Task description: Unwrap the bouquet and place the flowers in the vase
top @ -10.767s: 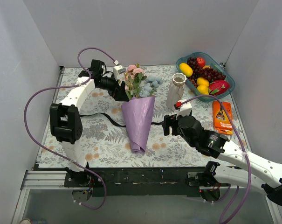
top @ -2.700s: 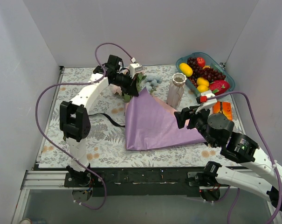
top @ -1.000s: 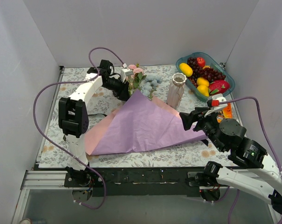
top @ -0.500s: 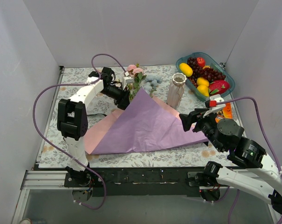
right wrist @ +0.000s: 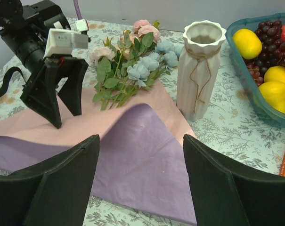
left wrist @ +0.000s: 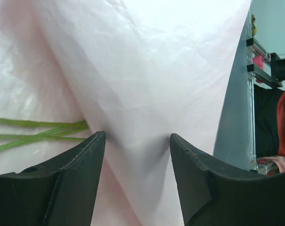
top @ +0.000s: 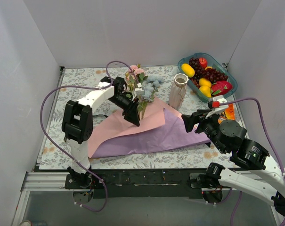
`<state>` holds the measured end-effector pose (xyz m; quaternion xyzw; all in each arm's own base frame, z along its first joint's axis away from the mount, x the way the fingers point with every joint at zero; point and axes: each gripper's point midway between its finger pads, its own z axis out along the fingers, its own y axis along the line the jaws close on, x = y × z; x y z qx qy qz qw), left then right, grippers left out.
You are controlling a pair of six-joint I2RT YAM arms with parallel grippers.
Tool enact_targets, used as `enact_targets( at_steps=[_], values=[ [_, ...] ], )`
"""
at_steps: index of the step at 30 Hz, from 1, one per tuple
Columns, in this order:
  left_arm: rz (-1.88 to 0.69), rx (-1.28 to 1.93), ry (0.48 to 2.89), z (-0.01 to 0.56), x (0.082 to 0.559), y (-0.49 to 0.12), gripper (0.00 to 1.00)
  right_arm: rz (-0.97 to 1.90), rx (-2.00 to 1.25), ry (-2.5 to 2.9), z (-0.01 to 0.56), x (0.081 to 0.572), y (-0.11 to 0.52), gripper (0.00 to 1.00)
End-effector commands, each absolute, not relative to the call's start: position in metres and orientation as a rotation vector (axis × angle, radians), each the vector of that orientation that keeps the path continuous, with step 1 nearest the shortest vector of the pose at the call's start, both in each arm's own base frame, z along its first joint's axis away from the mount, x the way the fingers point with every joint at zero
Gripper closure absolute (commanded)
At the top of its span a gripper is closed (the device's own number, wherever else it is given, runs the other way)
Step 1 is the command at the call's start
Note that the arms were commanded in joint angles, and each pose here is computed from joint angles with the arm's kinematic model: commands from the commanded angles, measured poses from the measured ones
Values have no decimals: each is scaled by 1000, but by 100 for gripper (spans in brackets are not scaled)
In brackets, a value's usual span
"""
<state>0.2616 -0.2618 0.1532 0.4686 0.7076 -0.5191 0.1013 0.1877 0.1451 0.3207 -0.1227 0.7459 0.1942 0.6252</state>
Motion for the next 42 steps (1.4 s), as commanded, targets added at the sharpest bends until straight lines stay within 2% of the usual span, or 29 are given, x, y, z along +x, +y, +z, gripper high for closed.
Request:
enact_targets(
  at_steps=[1, 6, 10, 12, 15, 18, 22, 29, 35, 42],
  values=[
    [-1564, 1471, 1932, 186, 236, -273, 43, 444, -245, 1679, 336, 188, 138, 21],
    [-1590, 1507, 1873, 202, 221, -279, 43, 426, -249, 1679, 338, 190, 138, 21],
    [-1522, 1534, 1928, 181, 223, -271, 44, 423, -257, 1683, 337, 192, 142, 21],
    [-1449, 1528, 1985, 152, 230, -266, 44, 421, -259, 1681, 337, 193, 143, 21],
    [-1192, 1465, 2106, 113, 267, -257, 46, 422, -265, 1684, 337, 193, 145, 21],
    [-1087, 1402, 2120, 110, 290, -258, 46, 428, -268, 1685, 336, 192, 145, 21],
    [-1220, 1473, 2018, 132, 279, -269, 46, 421, -265, 1691, 332, 192, 144, 21],
    [-1519, 1635, 2058, 134, 213, -267, 48, 414, -262, 1688, 333, 194, 145, 21],
    [-1580, 1645, 2028, 144, 194, -268, 50, 398, -273, 1700, 328, 196, 147, 21],
    [-1451, 1690, 1834, 196, 195, -268, 52, 377, -270, 1705, 323, 199, 147, 21]
  ],
)
